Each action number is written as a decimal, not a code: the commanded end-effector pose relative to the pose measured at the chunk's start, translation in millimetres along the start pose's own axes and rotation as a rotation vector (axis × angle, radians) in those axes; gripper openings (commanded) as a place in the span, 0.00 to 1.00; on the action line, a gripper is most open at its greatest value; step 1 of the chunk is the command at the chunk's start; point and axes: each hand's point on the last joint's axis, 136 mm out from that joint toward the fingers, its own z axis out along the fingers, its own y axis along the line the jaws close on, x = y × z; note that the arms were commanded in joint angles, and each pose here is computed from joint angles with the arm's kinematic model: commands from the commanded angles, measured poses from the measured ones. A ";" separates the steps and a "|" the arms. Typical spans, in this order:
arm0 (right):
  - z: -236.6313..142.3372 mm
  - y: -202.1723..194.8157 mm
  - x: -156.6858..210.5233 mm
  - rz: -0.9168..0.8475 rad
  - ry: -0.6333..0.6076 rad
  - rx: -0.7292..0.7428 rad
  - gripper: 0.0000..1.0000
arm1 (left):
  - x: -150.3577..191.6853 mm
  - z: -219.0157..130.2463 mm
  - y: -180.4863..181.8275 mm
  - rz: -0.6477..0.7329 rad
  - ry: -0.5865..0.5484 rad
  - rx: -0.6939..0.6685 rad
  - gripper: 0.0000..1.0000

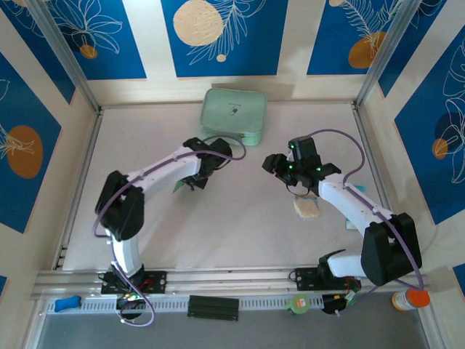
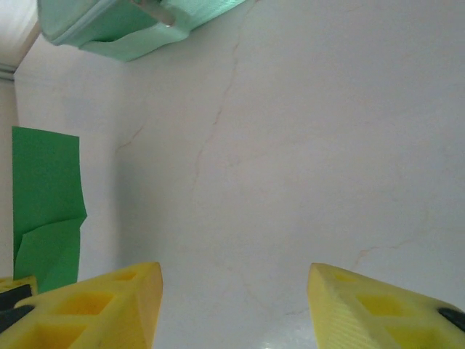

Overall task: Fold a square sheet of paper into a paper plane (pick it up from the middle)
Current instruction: Turn over the paper at the center of the table, then third fold the triangle at the center of the table.

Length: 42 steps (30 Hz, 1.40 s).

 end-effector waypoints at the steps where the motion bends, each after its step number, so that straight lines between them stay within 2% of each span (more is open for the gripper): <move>1: -6.3 -15.9 0.4 0.020 -0.019 0.047 0.55 | 0.6 0.8 -7.8 0.065 0.031 -0.053 0.10; 6: -7.3 -19.1 2.6 0.037 -0.018 0.006 0.55 | -5.0 13.7 -62.7 0.039 0.059 0.182 0.19; 11: -4.9 -19.4 2.7 0.039 -0.001 0.004 0.55 | -18.2 -1.7 -99.4 -0.062 0.028 0.467 0.38; 13: -2.5 -17.8 3.8 0.035 0.007 0.003 0.54 | -23.3 -12.1 -102.2 -0.106 0.006 0.567 0.44; 16: 3.3 -12.1 9.8 0.011 0.031 0.002 0.55 | -30.0 -26.3 -98.1 -0.207 -0.021 0.738 0.59; 20: 16.2 5.6 22.5 -0.047 0.076 -0.002 0.54 | -35.3 -31.8 -69.8 -0.378 -0.078 0.871 0.66; 24: 40.9 35.1 51.5 -0.127 0.165 -0.024 0.49 | -30.7 -19.4 -25.0 -0.601 -0.133 0.917 0.73; 29: 74.6 85.6 94.2 -0.214 0.284 -0.100 0.42 | -4.6 6.7 28.9 -0.811 -0.186 0.845 0.86; 35: 113.1 132.4 138.0 -0.272 0.428 -0.180 0.35 | 18.4 12.3 65.1 -0.904 -0.265 0.795 0.99; 42: 157.7 140.2 156.1 -0.269 0.522 -0.164 0.33 | 26.4 12.5 68.7 -0.918 -0.268 0.809 0.99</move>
